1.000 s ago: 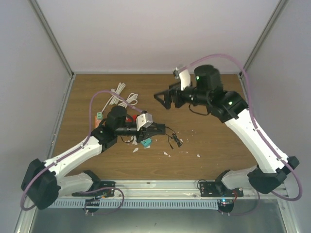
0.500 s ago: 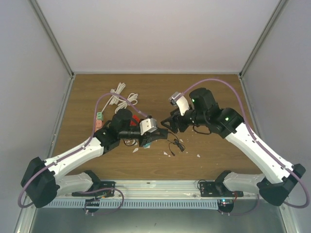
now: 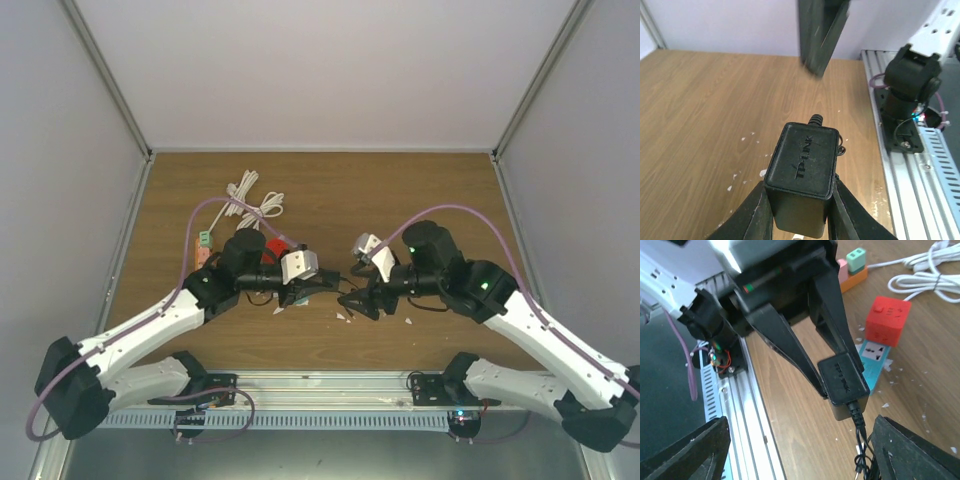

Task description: Insert the plug

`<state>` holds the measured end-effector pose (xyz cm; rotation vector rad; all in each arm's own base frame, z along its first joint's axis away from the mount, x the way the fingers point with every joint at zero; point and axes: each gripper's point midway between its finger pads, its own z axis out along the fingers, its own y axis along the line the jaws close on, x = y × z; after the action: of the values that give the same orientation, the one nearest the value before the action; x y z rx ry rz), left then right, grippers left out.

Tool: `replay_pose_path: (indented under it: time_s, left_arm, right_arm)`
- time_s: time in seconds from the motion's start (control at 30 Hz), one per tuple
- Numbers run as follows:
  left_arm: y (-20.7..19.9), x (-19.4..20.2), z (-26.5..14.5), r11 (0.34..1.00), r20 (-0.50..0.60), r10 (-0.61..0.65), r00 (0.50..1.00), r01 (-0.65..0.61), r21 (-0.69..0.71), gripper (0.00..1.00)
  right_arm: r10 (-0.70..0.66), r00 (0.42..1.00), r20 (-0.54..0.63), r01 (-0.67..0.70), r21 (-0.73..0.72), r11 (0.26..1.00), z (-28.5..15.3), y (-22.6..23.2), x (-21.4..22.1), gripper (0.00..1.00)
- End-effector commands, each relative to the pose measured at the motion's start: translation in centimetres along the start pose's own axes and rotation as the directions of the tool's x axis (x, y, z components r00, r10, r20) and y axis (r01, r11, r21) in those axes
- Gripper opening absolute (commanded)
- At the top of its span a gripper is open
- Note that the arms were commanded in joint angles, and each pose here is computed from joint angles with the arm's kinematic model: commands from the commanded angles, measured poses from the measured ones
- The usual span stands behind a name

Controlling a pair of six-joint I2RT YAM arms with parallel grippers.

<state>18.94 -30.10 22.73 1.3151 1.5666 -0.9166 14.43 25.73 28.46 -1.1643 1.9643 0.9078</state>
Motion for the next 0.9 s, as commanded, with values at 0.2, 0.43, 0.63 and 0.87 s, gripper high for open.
replay_pose_path:
  time_s: [0.2,0.43,0.63,0.87]
  left_arm:
    - [-2.7,-2.0,-1.2,0.99,0.103,0.096,0.99,-0.105,0.089,0.0]
    - [-1.9,-1.0,0.6,0.992,0.045,0.07,0.997,-0.074,0.104,0.0]
    - [-2.8,-1.5,0.0,0.988,0.07,0.098,0.993,-0.106,0.116,0.0]
    - [-5.2,-2.7,-2.4,0.972,0.162,0.161,0.974,-0.185,0.146,0.0]
  right_arm:
    - [-0.151,0.988,-0.043,0.147,-0.078,0.986,2.1,2.2,0.9,0.72]
    - [-0.167,0.984,-0.061,0.162,-0.08,0.984,2.5,2.1,0.5,0.59]
    - [-0.169,0.983,-0.075,0.17,0.01,0.985,2.2,0.7,0.2,0.75]
    - [-0.187,0.981,-0.049,0.187,-0.012,0.982,1.8,1.3,0.0,0.7]
